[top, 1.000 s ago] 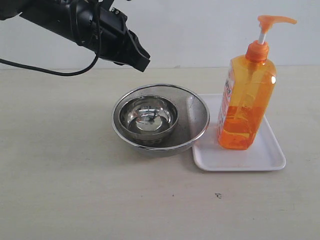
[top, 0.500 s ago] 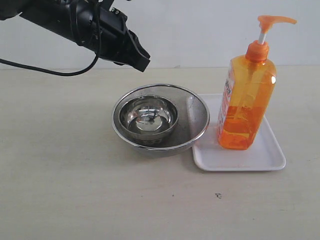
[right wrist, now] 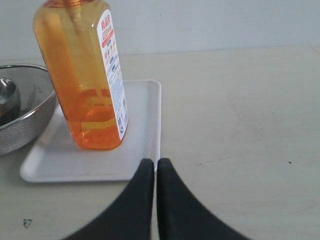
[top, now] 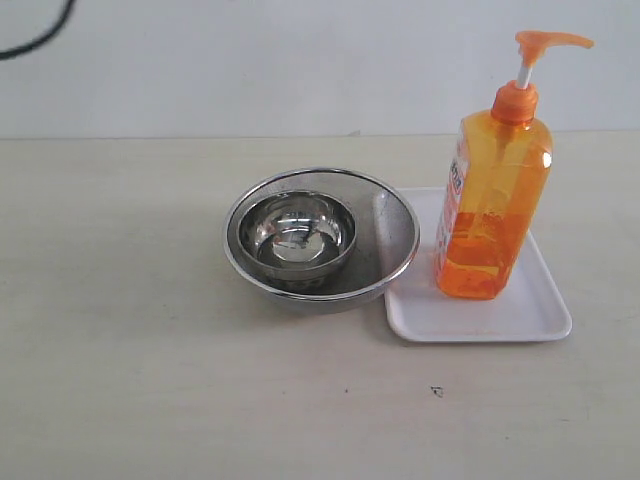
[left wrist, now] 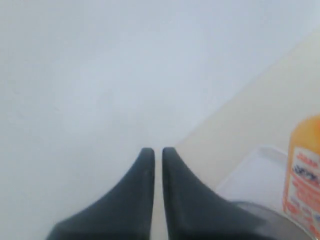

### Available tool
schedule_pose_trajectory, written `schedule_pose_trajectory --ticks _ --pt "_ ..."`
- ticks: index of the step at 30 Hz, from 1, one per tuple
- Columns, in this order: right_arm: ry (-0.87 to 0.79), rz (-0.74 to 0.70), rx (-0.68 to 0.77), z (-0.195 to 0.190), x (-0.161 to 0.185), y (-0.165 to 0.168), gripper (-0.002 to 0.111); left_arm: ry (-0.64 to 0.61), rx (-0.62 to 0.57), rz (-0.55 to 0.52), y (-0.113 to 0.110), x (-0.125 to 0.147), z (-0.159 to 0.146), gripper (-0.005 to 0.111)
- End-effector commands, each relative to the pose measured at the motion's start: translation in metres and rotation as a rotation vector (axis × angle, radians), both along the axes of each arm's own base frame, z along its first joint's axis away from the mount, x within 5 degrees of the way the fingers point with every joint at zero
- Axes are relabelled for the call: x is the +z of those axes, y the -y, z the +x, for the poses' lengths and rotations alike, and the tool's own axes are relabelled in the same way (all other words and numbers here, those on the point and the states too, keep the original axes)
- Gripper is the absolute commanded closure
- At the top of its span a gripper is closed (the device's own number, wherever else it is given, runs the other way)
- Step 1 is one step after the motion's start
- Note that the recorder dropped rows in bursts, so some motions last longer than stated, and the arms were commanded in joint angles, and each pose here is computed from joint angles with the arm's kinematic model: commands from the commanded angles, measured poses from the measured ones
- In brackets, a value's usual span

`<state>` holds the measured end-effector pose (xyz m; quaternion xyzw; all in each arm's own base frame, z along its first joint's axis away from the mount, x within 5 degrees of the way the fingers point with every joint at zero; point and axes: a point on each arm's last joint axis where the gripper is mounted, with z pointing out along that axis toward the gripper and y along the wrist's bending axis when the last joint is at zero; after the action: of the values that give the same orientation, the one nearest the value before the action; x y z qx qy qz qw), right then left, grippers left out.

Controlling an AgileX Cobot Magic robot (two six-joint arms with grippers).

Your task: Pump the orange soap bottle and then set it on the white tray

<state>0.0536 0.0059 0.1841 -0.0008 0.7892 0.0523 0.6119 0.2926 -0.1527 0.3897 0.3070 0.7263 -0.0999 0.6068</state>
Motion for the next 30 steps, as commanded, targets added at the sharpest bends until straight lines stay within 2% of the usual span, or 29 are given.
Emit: schedule_pose_trajectory --ticks 1,3,5,9,14,16,20,24,26,28,30 --pt "0.004 -0.006 -0.002 0.0 -0.001 0.0 0.108 0.142 0.064 -0.146 -0.042 0.028 -0.075 0.102" --pt "0.004 -0.006 -0.002 0.0 -0.001 0.0 0.108 0.141 0.07 -0.213 -0.062 0.019 -0.117 0.102" --pt "0.004 -0.006 -0.002 0.0 -0.001 0.0 0.108 0.133 0.078 -0.254 -0.075 0.005 -0.143 0.102" --pt "0.004 -0.006 -0.002 0.0 -0.001 0.0 0.108 0.142 0.121 -0.271 -0.099 -0.031 -0.181 0.102" --pt "0.004 -0.006 -0.002 0.0 -0.001 0.0 0.108 0.17 0.257 -0.418 -0.128 -0.075 -0.223 0.102" --pt "0.004 -0.006 -0.002 0.0 -0.001 0.0 0.108 0.209 0.304 -0.442 -0.136 -0.101 -0.238 0.102" --pt "0.004 -0.006 -0.002 0.0 -0.001 0.0 0.108 0.262 0.322 -0.357 -0.139 -0.133 -0.247 0.102" --pt "0.004 -0.006 -0.002 0.0 -0.001 0.0 0.108 0.196 0.336 -0.318 -0.138 -0.165 -0.241 0.102" --pt "0.004 -0.006 -0.002 0.0 -0.001 0.0 0.108 0.165 0.348 -0.332 -0.138 -0.177 -0.239 0.102" --pt "0.004 -0.006 -0.002 0.0 -0.001 0.0 0.108 0.139 0.366 -0.407 -0.139 -0.181 -0.238 0.102" --pt "0.004 -0.006 -0.002 0.0 -0.001 0.0 0.108 0.054 0.35 -0.442 -0.136 -0.186 -0.238 0.102"
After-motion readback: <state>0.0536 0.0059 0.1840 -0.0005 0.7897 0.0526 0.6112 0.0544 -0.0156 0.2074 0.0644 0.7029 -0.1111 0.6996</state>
